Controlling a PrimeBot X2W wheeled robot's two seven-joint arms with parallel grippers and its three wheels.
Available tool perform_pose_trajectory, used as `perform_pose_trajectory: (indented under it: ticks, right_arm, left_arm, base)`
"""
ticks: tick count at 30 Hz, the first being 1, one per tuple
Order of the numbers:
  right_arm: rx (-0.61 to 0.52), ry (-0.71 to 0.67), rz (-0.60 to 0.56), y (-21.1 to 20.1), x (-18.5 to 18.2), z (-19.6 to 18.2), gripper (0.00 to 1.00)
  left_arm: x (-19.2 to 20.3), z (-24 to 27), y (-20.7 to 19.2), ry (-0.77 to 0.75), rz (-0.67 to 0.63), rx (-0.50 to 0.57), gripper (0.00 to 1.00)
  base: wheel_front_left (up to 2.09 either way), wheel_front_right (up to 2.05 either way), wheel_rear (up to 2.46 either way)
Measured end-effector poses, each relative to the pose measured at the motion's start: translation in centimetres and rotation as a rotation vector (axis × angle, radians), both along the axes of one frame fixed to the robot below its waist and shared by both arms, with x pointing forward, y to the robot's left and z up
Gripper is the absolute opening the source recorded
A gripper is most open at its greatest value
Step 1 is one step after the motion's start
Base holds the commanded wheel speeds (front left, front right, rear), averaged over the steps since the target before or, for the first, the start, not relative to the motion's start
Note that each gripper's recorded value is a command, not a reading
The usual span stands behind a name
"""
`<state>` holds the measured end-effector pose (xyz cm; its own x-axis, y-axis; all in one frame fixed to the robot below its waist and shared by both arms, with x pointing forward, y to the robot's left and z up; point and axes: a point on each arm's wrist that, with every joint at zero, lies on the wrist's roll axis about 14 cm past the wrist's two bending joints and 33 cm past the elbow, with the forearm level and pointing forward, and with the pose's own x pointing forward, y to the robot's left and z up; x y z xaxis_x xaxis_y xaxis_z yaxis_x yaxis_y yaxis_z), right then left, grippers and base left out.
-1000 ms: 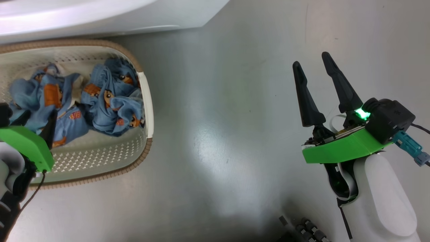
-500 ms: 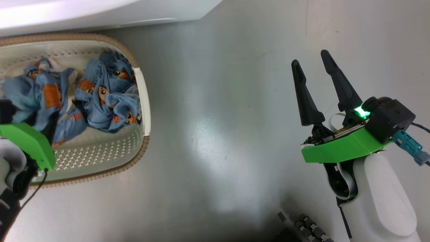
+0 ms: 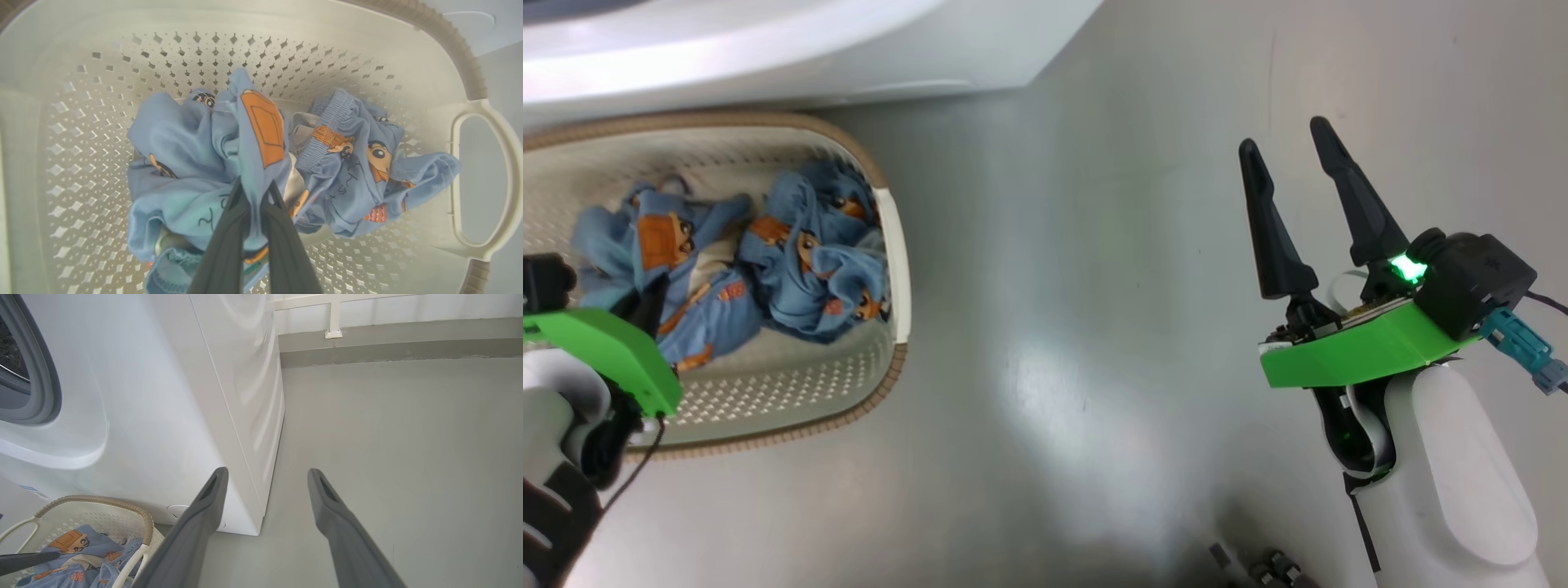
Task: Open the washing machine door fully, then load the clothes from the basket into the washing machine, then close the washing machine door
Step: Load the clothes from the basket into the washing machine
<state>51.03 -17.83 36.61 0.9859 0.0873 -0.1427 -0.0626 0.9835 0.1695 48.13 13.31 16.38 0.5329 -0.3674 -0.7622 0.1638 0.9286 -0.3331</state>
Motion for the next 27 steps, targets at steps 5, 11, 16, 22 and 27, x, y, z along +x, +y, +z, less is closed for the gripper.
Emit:
perform_pose_trajectory:
  ticks: [5,11,16,22,27]
  right_arm:
    - [0.008,-0.013,-0.006,0.0,-0.5,1.2,1.0]
    - [0.016,-0.014,-0.025,-0.4,-2.0,2.6,1.0]
    - [0.023,-0.014,-0.033,-0.4,-3.5,3.7,1.0]
    - [0.03,-0.029,-0.038,-0.4,-5.3,5.3,1.0]
    - [0.023,-0.045,-0.041,-0.7,-6.7,6.5,1.0]
  left_arm:
    - [-0.5,1.9,0.2,-0.021,0.046,-0.021,0.0]
    - [0.4,5.7,0.5,-0.105,0.106,-0.058,0.0]
    - [-0.6,8.4,1.1,-0.164,0.116,-0.061,0.0]
    - [-0.9,12.3,1.8,-0.267,0.153,-0.079,0.0]
    - [-1.8,15.5,1.8,-0.355,0.164,-0.099,0.0]
  base:
    - [0.0,0.0,0.0]
    - [0.0,0.0,0.0]
    - [0.0,0.0,0.0]
    - [0.0,0.0,0.0]
    - [0.0,0.0,0.0]
